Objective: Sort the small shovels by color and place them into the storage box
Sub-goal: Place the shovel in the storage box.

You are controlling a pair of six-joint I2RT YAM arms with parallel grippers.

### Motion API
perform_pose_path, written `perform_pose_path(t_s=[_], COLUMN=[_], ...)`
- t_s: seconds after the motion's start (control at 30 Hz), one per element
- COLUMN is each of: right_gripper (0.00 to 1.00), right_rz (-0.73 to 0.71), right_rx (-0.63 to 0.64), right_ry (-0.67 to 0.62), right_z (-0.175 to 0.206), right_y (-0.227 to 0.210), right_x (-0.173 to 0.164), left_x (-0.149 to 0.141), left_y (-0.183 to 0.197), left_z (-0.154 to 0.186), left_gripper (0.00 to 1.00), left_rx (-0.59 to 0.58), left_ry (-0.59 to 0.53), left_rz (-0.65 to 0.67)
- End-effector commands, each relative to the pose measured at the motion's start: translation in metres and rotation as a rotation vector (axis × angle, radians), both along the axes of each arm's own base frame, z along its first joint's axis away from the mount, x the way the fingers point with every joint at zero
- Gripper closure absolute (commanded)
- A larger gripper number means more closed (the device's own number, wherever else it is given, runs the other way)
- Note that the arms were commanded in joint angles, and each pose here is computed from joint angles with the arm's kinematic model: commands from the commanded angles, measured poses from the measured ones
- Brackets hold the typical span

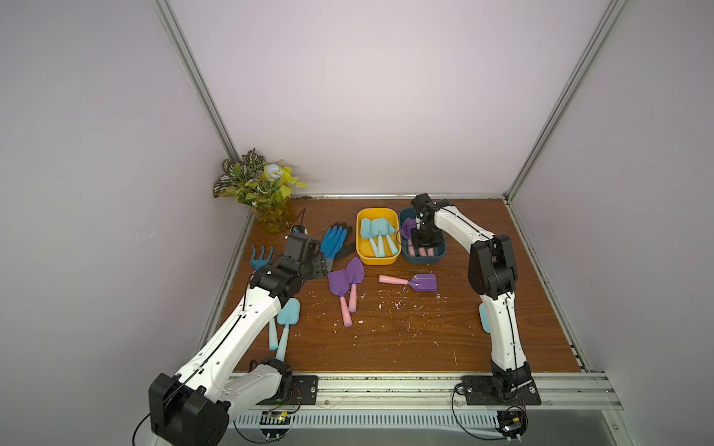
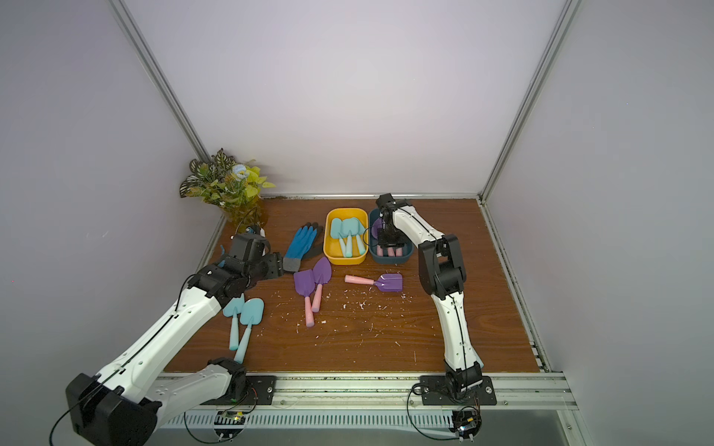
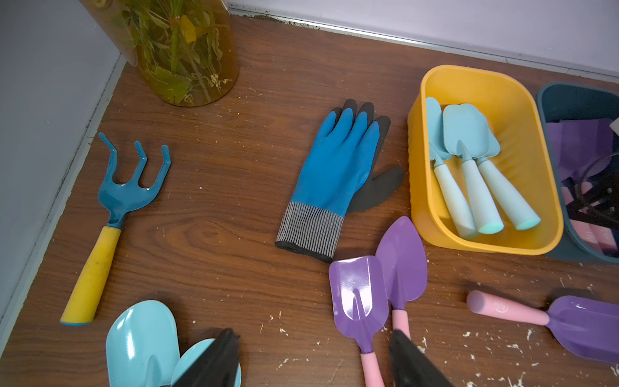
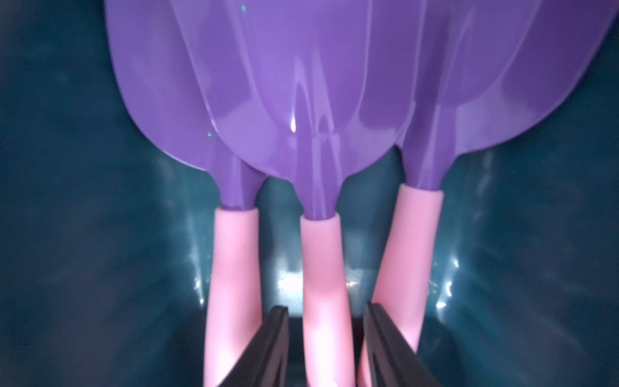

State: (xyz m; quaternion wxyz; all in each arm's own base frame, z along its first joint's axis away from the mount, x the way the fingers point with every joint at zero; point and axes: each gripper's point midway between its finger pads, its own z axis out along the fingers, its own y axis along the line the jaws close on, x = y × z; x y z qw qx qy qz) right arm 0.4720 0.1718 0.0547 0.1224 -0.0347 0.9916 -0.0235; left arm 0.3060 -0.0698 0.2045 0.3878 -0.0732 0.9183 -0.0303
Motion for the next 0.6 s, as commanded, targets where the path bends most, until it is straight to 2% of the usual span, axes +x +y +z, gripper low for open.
perform_pose_path(t_s=[0.0, 0.2, 0.3, 0.43, 0.57], right_gripper=[0.56, 0.56, 0.56, 0.56, 0.55], right_rz=[-0.003, -0.008, -0.004, -0.002, -0.011], right_rx=[0.006, 0.012, 0.018, 0.05, 0.086], right_ry=[-0.122, -0.242, -0.299, -0.363, -0.414], right_z=[0.065, 0.116, 0.137, 0.154, 0.164], right_y=[-0.001, 0.0, 0.002, 0.005, 0.0], right_x=[0.005, 0.003, -0.005, -0.022, -0.041], left_x=[-0.004, -0.009, -0.016, -0.028, -0.035], left_y=[0.003, 0.012, 0.025, 0.042, 0.047], left_z=[0.003, 0.0, -0.012, -0.034, -0.045], left_gripper=[0.27, 0.27, 0.27, 0.26, 0.25], left_rx=[-0.005, 0.03, 0.087, 0.142, 0.118], left_ry=[-0.005, 0.018, 0.07, 0.165, 0.198], left_rz=[-0.002, 0.026, 0.076, 0.14, 0.173])
